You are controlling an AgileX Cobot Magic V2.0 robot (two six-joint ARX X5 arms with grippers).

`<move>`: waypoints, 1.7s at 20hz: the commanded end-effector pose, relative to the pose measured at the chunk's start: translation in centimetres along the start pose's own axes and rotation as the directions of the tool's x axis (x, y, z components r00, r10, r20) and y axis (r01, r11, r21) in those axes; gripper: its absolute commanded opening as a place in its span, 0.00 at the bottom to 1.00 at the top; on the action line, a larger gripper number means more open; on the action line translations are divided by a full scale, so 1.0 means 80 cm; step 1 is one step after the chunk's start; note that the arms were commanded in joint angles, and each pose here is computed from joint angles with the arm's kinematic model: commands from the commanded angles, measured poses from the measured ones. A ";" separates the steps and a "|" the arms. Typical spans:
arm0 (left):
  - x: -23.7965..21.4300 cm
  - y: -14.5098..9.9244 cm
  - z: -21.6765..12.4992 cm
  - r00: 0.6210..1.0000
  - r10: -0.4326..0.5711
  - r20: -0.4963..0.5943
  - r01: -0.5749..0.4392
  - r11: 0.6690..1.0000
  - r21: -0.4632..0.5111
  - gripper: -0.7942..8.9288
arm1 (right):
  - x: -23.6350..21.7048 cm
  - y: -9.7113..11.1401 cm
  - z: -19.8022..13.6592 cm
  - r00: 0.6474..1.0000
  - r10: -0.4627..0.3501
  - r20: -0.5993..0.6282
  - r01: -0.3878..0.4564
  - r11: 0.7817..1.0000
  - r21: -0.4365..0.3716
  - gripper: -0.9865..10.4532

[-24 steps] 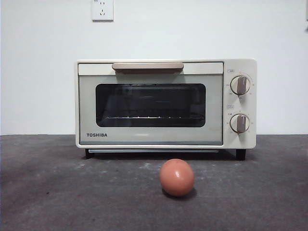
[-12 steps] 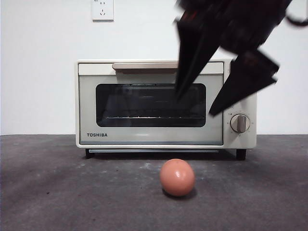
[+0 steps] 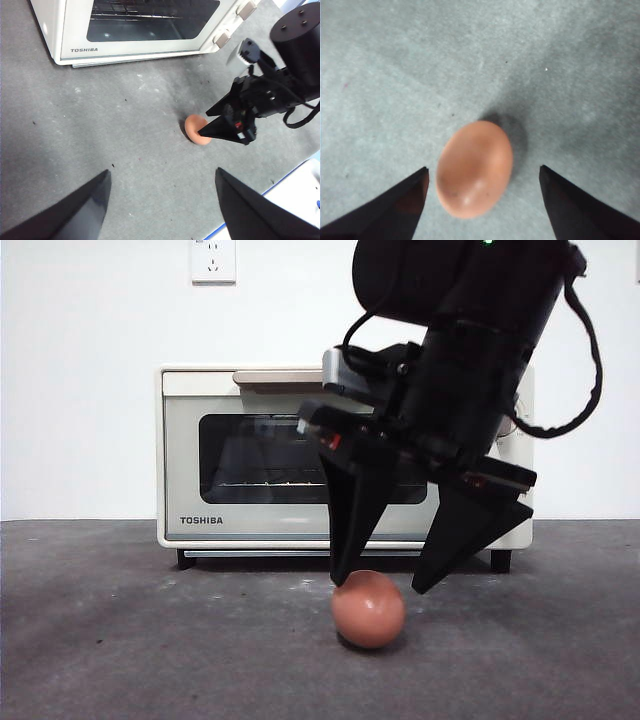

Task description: Eggoven

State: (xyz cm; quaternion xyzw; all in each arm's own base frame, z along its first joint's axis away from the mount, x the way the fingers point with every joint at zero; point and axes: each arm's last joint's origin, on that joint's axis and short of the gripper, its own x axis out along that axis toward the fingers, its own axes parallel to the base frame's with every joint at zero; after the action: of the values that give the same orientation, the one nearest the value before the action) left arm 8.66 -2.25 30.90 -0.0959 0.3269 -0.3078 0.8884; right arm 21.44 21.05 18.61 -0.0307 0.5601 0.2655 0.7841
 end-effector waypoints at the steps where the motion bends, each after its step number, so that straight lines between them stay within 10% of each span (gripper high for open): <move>1: -0.004 -0.003 0.006 1.000 -0.006 0.020 0.006 1.000 0.014 0.42 | 0.012 0.008 0.005 1.000 0.009 0.007 -0.009 1.000 0.008 0.40; 21: -0.004 -0.003 0.007 1.000 -0.006 0.021 0.006 1.000 0.015 0.31 | 0.024 0.009 0.006 1.000 -0.001 0.012 0.001 1.000 -0.019 0.09; 34: 0.011 -0.002 0.055 0.964 -0.158 0.215 0.139 0.985 0.101 0.09 | -0.188 0.009 -0.038 0.915 0.018 0.403 0.015 0.997 -0.079 0.09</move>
State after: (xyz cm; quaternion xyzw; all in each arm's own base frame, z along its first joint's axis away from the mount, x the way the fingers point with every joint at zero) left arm 11.91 -3.05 33.14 -0.1072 0.2123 -0.3728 0.8969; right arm 14.99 14.66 30.58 -0.0024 0.3856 0.2817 0.8786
